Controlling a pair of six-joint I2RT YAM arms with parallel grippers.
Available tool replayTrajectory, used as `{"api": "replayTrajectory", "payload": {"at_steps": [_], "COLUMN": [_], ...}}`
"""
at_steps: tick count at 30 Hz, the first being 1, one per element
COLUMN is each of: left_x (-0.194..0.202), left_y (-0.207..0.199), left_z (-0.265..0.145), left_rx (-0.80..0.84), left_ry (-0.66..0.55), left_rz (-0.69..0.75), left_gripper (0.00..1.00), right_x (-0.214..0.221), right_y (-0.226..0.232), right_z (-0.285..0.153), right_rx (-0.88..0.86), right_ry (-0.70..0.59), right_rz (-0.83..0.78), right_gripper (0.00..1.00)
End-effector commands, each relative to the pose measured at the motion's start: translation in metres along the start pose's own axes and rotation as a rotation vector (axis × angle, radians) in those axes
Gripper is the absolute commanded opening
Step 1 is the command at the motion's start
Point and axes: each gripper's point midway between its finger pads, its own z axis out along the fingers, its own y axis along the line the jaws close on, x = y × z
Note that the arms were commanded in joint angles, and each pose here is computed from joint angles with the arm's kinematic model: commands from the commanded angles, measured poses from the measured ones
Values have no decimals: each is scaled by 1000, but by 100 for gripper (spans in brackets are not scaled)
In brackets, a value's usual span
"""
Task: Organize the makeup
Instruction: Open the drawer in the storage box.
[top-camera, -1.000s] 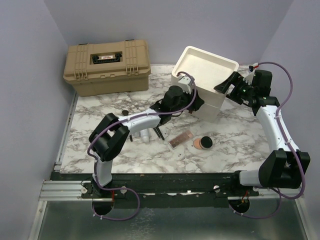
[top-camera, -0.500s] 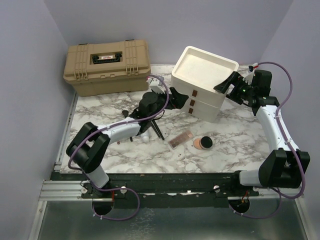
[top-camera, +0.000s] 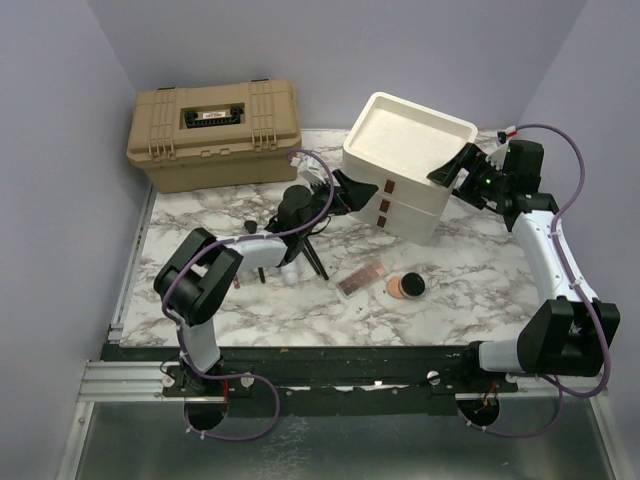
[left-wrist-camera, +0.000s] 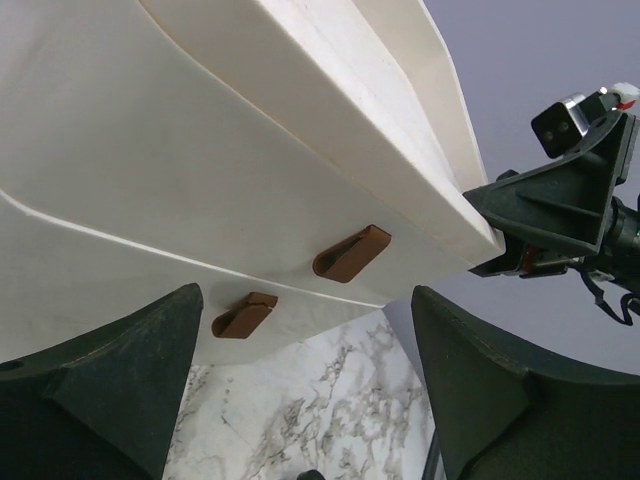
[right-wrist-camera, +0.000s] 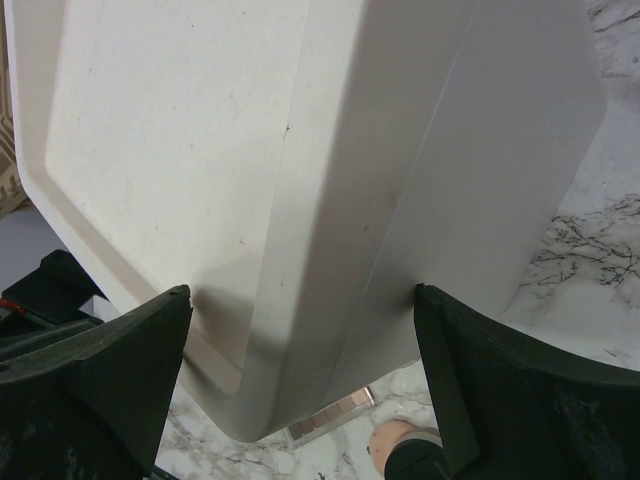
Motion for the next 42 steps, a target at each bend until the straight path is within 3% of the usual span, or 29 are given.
{"api": "replayTrajectory", "payload": {"at_steps": [1,9,19,23,39,42], "left_x": [-2,3,27,36,29,27], "left_y": [-31,-36,-27,-27,-33,-32], "left_z": [13,30,24,28,45,56], "left_rx": [164,217,190,214,196,203], "left_ry": [-16,-1,44,89,82,81], "left_rz": [-81,-133,-183,-190,-141,-140], "left_gripper": [84,70,64,49,52,37], "right_x": [57,58,55,54,58,60], "right_y": [-15,-17,-17,-15,-17,-18], "right_z": [8,11,14,15,17,19], "right_rx": [39,39,40,30,25,25], "right_ry": [192,204,210,209,222,228], "right_rz": [38,30,28,32,30,35], "right_gripper": [93,93,93,93,93,93]}}
